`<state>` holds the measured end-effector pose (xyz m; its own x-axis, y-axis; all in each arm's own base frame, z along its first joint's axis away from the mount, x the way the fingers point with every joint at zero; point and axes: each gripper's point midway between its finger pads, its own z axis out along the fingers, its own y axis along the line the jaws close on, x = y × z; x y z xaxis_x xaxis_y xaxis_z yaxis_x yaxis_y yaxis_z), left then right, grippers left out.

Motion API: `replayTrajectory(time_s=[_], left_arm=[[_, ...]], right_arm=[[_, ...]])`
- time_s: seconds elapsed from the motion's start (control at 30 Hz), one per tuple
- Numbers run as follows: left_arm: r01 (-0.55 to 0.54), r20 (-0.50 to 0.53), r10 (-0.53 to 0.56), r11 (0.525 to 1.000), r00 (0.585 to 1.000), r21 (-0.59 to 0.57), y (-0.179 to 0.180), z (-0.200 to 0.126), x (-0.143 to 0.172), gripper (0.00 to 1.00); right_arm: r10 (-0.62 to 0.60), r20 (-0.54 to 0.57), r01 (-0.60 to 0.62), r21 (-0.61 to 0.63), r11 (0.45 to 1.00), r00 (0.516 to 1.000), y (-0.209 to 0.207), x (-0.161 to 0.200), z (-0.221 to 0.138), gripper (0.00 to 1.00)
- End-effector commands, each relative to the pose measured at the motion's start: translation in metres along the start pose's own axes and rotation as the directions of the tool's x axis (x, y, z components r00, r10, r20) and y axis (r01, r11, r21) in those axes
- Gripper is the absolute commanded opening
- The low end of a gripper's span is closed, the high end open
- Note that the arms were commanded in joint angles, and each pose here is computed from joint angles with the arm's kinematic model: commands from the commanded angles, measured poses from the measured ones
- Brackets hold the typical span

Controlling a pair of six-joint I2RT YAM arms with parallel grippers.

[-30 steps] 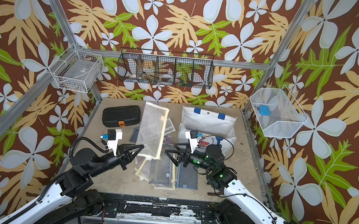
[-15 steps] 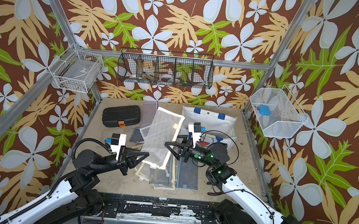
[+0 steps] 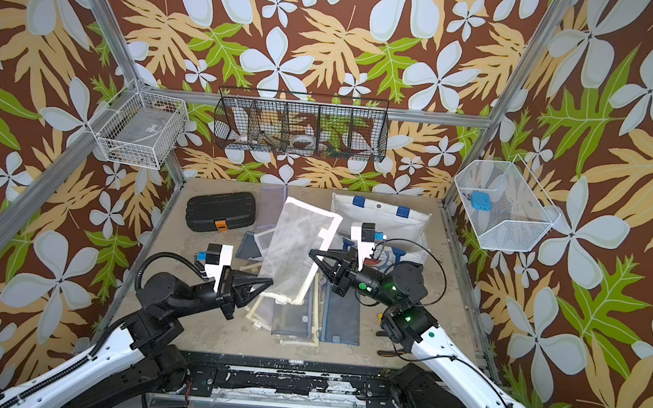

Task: Put the pencil pouch into the canvas bag
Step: Pick up the pencil case from the pencil case, then place the pencil case in the canvas bag.

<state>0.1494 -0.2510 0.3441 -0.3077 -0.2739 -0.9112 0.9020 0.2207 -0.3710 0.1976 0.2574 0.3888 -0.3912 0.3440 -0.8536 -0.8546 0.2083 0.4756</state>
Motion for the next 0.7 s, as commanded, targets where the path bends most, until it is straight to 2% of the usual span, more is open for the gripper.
replayTrajectory(time_s=[0.0,0.03,0.1,0.2,0.23,0.33,0.37,0.5,0.6,0.67], left_arm=[[0.030,-0.001,-0.031,0.994,1.000,-0.101,0.020,-0.001,0.005,0.47],[0.036,-0.004,-0.037,0.991,0.999,-0.130,0.026,-0.001,0.007,0.64],[0.045,-0.016,-0.049,0.983,0.999,-0.178,0.036,-0.002,0.013,0.83],[0.058,-0.037,-0.070,0.961,0.997,-0.270,0.055,-0.004,0.024,0.91],[0.061,-0.042,-0.077,0.951,0.996,-0.302,0.062,-0.005,0.027,0.91],[0.073,-0.052,-0.101,0.918,0.993,-0.390,0.080,-0.011,0.037,0.92],[0.076,-0.055,-0.107,0.913,0.993,-0.401,0.082,-0.012,0.039,0.92],[0.091,-0.057,-0.124,0.912,0.991,-0.401,0.083,-0.015,0.046,0.92],[0.094,-0.056,-0.127,0.911,0.990,-0.402,0.082,-0.017,0.047,0.92],[0.097,-0.054,-0.128,0.912,0.990,-0.399,0.081,-0.017,0.046,0.92]], right_arm=[[-0.105,-0.046,0.110,0.127,0.986,0.993,-0.015,-0.002,-0.004,0.00],[-0.144,-0.074,0.154,0.171,0.973,0.987,-0.019,-0.004,-0.006,0.00],[-0.230,-0.165,0.273,0.317,0.908,0.959,-0.038,-0.013,-0.014,0.00],[-0.309,-0.322,0.441,0.523,0.729,0.895,-0.075,-0.031,-0.032,0.00],[-0.330,-0.375,0.495,0.555,0.668,0.866,-0.084,-0.036,-0.038,0.00],[-0.412,-0.529,0.670,0.553,0.495,0.741,-0.095,-0.054,-0.049,0.00],[-0.440,-0.575,0.725,0.552,0.412,0.689,-0.098,-0.065,-0.056,0.00],[-0.459,-0.693,0.821,0.545,0.171,0.556,-0.110,-0.096,-0.071,0.00],[-0.400,-0.786,0.866,0.498,0.040,0.471,-0.128,-0.108,-0.073,0.00],[-0.383,-0.838,0.910,0.415,0.015,0.389,-0.137,-0.103,-0.066,0.00]])
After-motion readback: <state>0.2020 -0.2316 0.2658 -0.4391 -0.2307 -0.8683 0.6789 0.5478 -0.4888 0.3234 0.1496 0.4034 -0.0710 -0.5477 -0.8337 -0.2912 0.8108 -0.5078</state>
